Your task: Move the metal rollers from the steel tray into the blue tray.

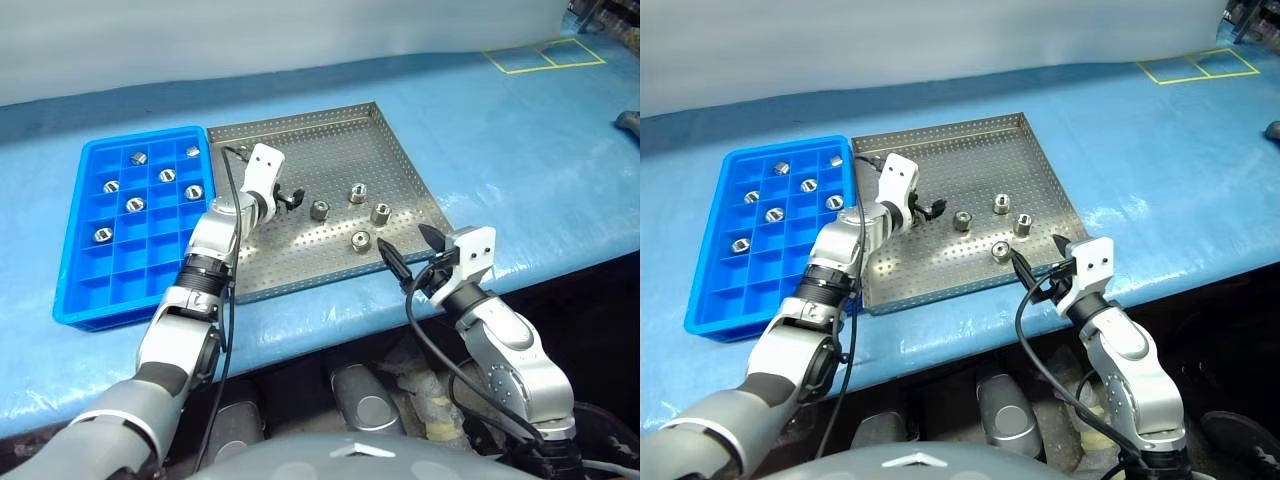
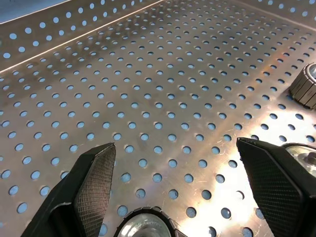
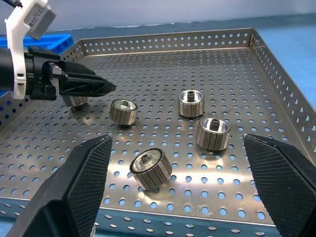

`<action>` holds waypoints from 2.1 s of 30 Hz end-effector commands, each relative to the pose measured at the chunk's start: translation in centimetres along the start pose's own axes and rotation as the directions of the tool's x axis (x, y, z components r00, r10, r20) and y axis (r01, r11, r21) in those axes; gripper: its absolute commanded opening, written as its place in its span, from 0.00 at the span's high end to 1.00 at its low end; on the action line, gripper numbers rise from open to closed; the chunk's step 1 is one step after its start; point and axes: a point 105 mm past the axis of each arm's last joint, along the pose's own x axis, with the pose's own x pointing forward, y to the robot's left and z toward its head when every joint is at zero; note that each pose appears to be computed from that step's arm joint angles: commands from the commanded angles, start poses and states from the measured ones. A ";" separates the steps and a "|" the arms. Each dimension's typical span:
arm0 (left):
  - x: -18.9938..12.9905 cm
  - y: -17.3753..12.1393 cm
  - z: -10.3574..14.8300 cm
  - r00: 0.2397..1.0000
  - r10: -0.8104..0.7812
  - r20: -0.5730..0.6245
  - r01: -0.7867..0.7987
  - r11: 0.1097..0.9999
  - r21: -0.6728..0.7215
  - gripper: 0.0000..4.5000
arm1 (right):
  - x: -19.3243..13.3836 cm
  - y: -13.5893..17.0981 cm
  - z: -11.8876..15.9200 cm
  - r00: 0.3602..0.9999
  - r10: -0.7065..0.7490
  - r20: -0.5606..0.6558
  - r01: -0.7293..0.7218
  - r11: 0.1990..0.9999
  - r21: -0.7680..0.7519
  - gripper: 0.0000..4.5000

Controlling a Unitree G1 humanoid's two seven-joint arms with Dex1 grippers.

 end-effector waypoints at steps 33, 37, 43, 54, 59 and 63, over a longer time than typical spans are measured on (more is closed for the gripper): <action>-6.1 2.9 3.5 0.879 0.347 0.328 -0.279 0.931 -0.236 0.59 | 1.5 0.6 1.5 0.996 0.065 0.057 -0.063 0.998 -0.028 0.00; -10.8 6.5 4.5 0.662 0.661 0.353 -0.538 0.747 -0.390 0.59 | 2.5 1.3 1.4 0.992 0.114 0.050 -0.112 0.993 -0.027 0.00; -15.1 8.7 1.7 0.482 0.845 0.231 -0.687 0.528 -0.499 0.59 | 3.8 1.8 1.1 0.986 0.163 0.038 -0.162 0.986 -0.037 0.00; -17.0 8.4 -2.8 0.466 0.881 0.089 -0.764 0.451 -0.461 0.59 | 5.6 4.2 0.9 0.960 0.277 0.043 -0.276 0.961 -0.015 0.00; -16.3 7.9 -4.3 0.530 0.847 0.029 -0.747 0.483 -0.458 0.59 | 5.5 4.3 0.7 0.960 0.275 0.046 -0.275 0.961 -0.008 0.00; -16.4 7.5 -5.3 0.539 0.842 -0.015 -0.760 0.479 -0.439 0.59 | 5.3 3.7 0.7 0.966 0.254 0.047 -0.253 0.967 -0.012 0.00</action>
